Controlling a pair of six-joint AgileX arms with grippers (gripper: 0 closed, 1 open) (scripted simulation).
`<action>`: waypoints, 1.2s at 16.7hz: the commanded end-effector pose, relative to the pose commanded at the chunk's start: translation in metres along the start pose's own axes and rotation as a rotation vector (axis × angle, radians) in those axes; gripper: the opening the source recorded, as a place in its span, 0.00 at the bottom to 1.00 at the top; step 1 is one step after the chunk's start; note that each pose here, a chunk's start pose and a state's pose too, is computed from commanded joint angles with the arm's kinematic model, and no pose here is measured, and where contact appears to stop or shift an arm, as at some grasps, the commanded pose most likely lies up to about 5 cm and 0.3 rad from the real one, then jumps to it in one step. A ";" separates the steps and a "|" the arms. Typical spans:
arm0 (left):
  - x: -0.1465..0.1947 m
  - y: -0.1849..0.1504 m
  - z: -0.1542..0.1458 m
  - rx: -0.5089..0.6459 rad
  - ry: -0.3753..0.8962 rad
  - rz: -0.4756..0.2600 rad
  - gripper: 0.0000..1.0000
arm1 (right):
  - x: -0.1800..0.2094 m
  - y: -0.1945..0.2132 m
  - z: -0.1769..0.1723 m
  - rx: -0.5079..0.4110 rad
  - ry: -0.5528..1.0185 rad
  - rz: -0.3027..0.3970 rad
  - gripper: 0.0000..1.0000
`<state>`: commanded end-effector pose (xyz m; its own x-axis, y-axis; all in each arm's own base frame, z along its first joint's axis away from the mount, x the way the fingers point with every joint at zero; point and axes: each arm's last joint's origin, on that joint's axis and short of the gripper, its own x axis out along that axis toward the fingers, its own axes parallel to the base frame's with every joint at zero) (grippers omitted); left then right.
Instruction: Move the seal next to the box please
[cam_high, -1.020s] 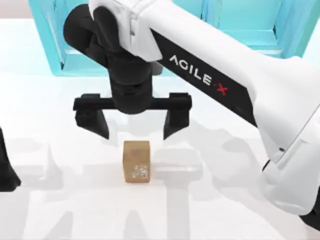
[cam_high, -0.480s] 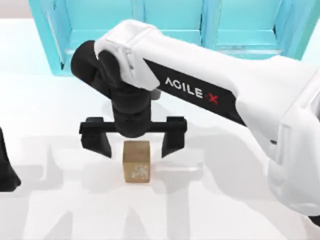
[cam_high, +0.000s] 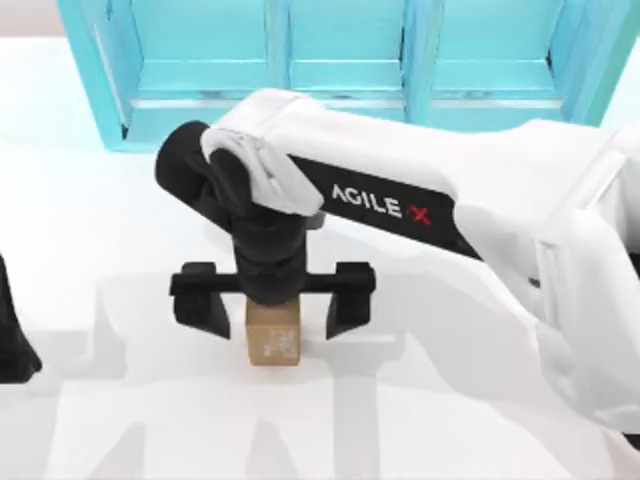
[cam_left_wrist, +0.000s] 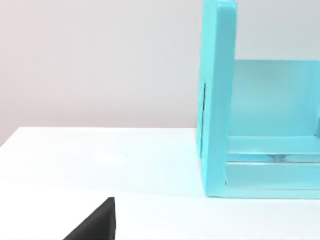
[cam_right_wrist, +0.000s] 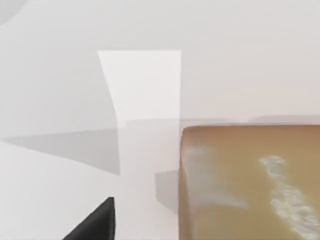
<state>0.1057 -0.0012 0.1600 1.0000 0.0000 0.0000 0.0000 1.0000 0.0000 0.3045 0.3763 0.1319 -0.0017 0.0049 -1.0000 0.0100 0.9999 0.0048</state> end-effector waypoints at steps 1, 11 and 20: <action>0.000 0.000 0.000 0.000 0.000 0.000 1.00 | 0.000 0.000 0.000 0.000 0.000 0.000 1.00; 0.000 0.000 0.000 0.000 0.000 0.000 1.00 | 0.000 0.000 0.000 0.000 0.000 0.000 0.25; 0.000 0.000 0.000 0.000 0.000 0.000 1.00 | 0.000 0.000 0.000 0.000 0.000 0.000 0.00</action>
<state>0.1057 -0.0012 0.1600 1.0000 0.0000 0.0000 0.0000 1.0000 0.0000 0.3045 0.3763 0.1319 -0.0017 0.0049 -1.0000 0.0100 0.9999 0.0048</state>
